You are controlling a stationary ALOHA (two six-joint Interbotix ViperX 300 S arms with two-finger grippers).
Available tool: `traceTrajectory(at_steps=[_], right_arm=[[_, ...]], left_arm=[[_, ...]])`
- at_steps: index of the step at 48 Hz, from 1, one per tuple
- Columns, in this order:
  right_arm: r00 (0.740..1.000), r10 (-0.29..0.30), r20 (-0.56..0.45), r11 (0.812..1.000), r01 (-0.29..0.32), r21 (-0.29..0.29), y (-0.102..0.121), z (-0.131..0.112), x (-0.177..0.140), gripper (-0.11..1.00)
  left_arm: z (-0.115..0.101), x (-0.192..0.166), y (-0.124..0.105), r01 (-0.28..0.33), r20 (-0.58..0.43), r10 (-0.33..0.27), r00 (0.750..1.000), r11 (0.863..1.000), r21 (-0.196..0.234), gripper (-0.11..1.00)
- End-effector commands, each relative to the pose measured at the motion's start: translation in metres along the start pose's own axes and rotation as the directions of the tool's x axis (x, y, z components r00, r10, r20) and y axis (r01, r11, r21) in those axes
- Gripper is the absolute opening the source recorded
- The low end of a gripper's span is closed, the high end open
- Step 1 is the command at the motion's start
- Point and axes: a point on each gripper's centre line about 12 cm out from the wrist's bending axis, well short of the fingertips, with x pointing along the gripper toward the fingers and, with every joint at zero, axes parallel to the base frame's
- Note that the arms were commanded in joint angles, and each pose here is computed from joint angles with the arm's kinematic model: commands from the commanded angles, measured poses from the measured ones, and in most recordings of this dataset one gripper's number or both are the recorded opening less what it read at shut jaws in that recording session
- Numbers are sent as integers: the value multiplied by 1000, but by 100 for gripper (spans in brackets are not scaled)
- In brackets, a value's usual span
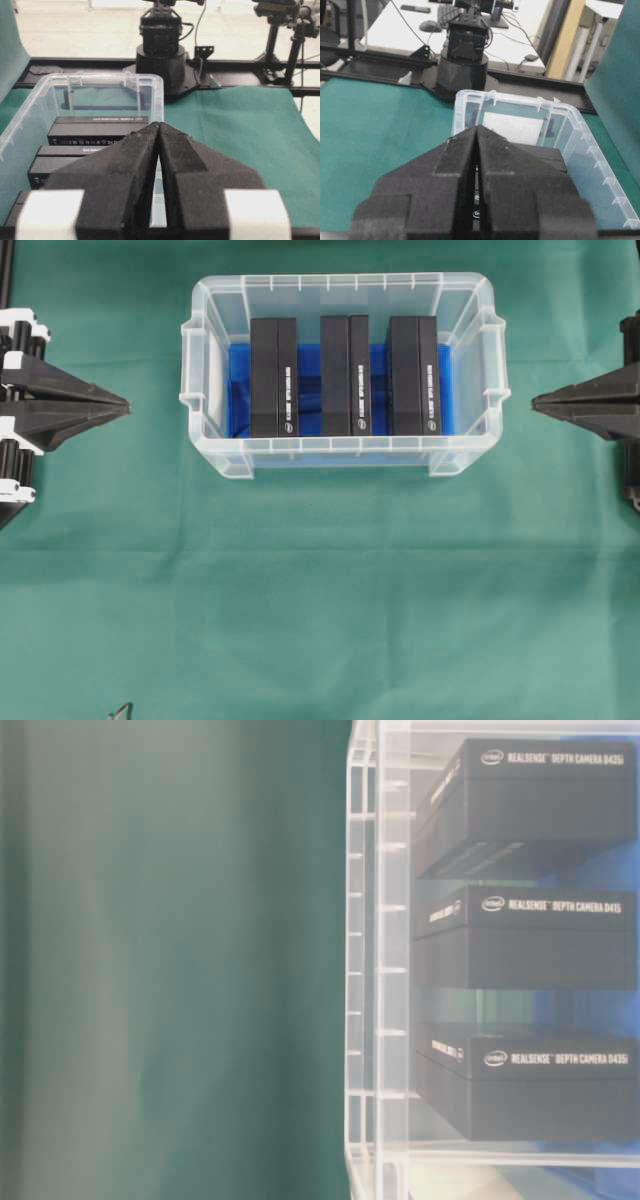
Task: Take the box out of the case with the right arm.
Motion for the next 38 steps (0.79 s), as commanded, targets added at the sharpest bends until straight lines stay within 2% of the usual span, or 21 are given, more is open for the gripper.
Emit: traceTrajectory(at_steps=[1, 14, 22, 32, 38], right_arm=[[1000, -4, 20, 1000, 3, 6, -1, 8, 2, 0], [1000, -4, -21, 1000, 4, 21, -1, 23, 8, 0], [1000, -4, -21, 1000, 4, 26, -1, 57, 13, 0], [1000, -4, -28, 1000, 5, 27, -1, 112, 17, 0], [999, -4, -48, 1000, 5, 30, -1, 135, 20, 0]], left_arm=[[6, 2, 0, 3, 14, -3, 1000, 1000, 18, 0], [14, 3, 0, 2, 11, -2, 1000, 1000, 15, 0], [46, 7, 0, 2, 46, -1, 999, 1000, -14, 0], [92, 11, 1, -5, -23, 5, 1000, 1000, -18, 0], [120, 10, 1, -8, -47, 8, 999, 1000, -18, 0]])
